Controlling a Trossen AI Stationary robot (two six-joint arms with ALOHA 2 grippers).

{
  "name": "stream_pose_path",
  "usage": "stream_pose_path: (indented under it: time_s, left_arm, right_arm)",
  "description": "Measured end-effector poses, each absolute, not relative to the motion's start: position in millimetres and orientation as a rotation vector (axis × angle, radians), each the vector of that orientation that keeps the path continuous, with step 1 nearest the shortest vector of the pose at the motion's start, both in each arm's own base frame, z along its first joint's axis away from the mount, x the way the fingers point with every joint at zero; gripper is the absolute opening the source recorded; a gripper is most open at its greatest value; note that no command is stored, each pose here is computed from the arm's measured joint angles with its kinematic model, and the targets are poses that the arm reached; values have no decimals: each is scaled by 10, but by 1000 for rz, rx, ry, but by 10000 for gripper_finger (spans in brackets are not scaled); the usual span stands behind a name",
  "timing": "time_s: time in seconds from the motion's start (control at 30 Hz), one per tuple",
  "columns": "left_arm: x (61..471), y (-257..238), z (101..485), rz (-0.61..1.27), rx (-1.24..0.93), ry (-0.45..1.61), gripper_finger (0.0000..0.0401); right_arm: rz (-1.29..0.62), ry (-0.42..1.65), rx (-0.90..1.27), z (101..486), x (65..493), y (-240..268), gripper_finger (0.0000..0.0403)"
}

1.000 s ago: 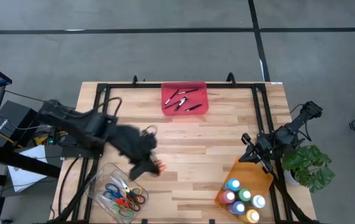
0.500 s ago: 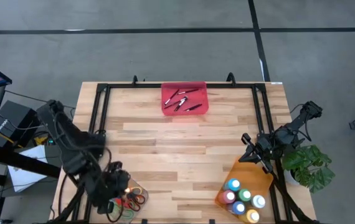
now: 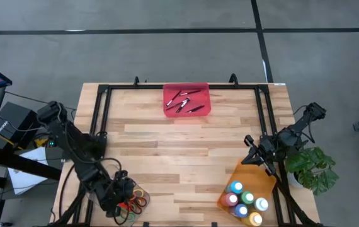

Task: Pick & Place Paint Supplies
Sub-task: Put the orange scissors into the transparent bin

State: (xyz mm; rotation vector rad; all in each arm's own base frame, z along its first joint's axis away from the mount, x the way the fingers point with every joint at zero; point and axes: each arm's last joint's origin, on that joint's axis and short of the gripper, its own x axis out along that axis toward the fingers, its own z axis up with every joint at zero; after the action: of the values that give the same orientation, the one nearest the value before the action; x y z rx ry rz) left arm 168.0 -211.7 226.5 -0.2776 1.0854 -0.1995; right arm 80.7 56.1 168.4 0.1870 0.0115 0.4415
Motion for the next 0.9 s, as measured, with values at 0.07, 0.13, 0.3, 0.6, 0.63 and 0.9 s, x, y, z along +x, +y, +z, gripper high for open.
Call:
stream_pose_path:
  time_s: [0.07, 0.13, 0.3, 0.6, 0.63, 0.9]
  left_arm:
    - [1663, -2103, 2206, -207, -275, 1106, 3]
    - [1638, -2099, 2168, -222, -271, 1136, 3]
    - [1592, -2087, 2092, -309, -201, 1191, 3]
    - [1530, -2054, 1980, -371, -198, 1292, 21]
    - [1528, -2052, 1975, -370, -197, 1294, 27]
    - [1529, -2046, 1976, -344, -227, 1303, 92]
  right_arm:
    - [441, 12, 186, 1683, 807, 561, 8]
    - [442, 12, 187, 1683, 807, 561, 8]
    - [442, 11, 187, 1683, 807, 561, 8]
    - [441, 12, 187, 1683, 807, 561, 8]
    - [441, 11, 187, 1684, 807, 560, 8]
    - [441, 12, 187, 1683, 807, 561, 8]
